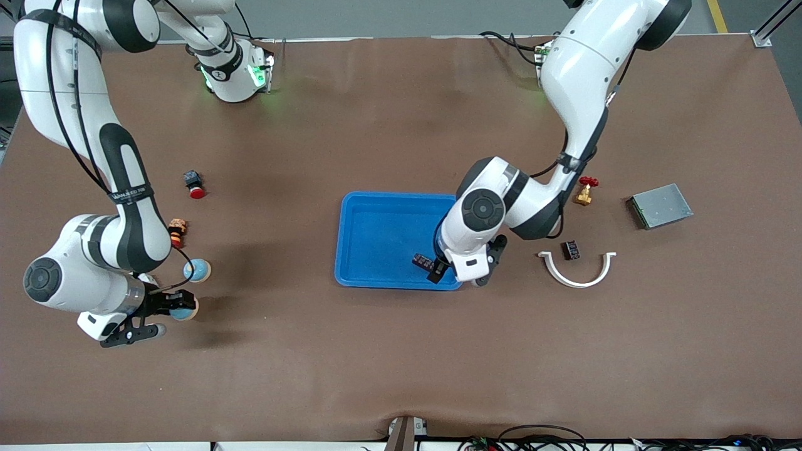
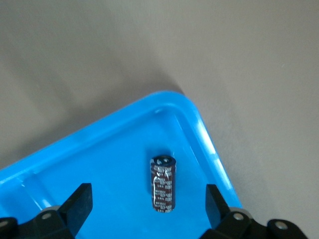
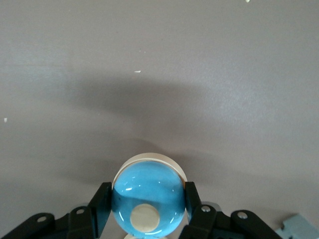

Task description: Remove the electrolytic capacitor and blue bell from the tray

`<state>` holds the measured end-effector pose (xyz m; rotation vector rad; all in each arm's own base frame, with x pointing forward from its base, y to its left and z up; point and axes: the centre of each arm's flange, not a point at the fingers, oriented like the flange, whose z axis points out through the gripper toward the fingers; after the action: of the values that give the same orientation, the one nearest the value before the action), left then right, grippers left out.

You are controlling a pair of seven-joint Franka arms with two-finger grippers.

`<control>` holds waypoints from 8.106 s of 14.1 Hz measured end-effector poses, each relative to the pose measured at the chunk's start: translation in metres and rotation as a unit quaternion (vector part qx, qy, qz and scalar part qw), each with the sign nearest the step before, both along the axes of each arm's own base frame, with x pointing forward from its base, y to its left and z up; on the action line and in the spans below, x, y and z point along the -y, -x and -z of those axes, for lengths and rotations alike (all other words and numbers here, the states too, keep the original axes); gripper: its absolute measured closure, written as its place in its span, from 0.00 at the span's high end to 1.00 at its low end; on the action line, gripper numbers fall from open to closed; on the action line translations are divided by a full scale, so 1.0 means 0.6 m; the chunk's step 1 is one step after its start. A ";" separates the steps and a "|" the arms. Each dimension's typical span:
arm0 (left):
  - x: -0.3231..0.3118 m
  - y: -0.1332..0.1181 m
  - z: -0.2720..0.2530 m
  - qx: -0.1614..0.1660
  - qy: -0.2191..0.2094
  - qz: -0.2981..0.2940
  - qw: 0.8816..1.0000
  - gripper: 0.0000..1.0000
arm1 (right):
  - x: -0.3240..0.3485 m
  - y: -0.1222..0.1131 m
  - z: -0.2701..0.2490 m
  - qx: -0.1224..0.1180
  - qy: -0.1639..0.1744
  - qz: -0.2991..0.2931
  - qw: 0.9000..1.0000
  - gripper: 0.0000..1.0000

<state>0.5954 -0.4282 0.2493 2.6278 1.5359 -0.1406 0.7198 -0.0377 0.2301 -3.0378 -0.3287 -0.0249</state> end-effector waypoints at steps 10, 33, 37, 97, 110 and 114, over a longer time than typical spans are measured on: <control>0.054 0.042 0.083 0.006 -0.011 0.018 1.000 1.00 | 0.017 -0.007 0.036 -0.001 -0.012 0.020 1.000 0.63; 0.043 0.024 0.111 0.029 -0.009 -0.005 1.000 0.35 | -0.205 0.147 0.068 -0.009 -0.008 0.109 0.994 0.63; 0.042 0.014 0.097 0.036 -0.006 -0.007 0.999 0.35 | -0.214 0.149 0.069 -0.009 -0.008 0.113 0.994 0.63; -0.568 -0.205 0.099 -0.003 -0.054 0.118 0.992 0.35 | -0.003 0.236 -0.700 -0.061 0.038 0.112 0.991 1.00; -0.568 -0.206 0.097 -0.001 -0.054 0.118 0.992 1.00 | 0.005 0.252 -0.704 -0.067 0.036 0.119 0.990 1.00; -0.583 -0.215 0.079 0.012 -0.054 0.147 0.988 1.00 | 0.006 0.254 -0.703 -0.068 0.036 0.119 0.990 1.00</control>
<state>0.7247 -0.0783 0.2018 2.9158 1.1720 -0.0484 0.5673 -0.0413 0.6518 -3.1090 0.0459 0.1806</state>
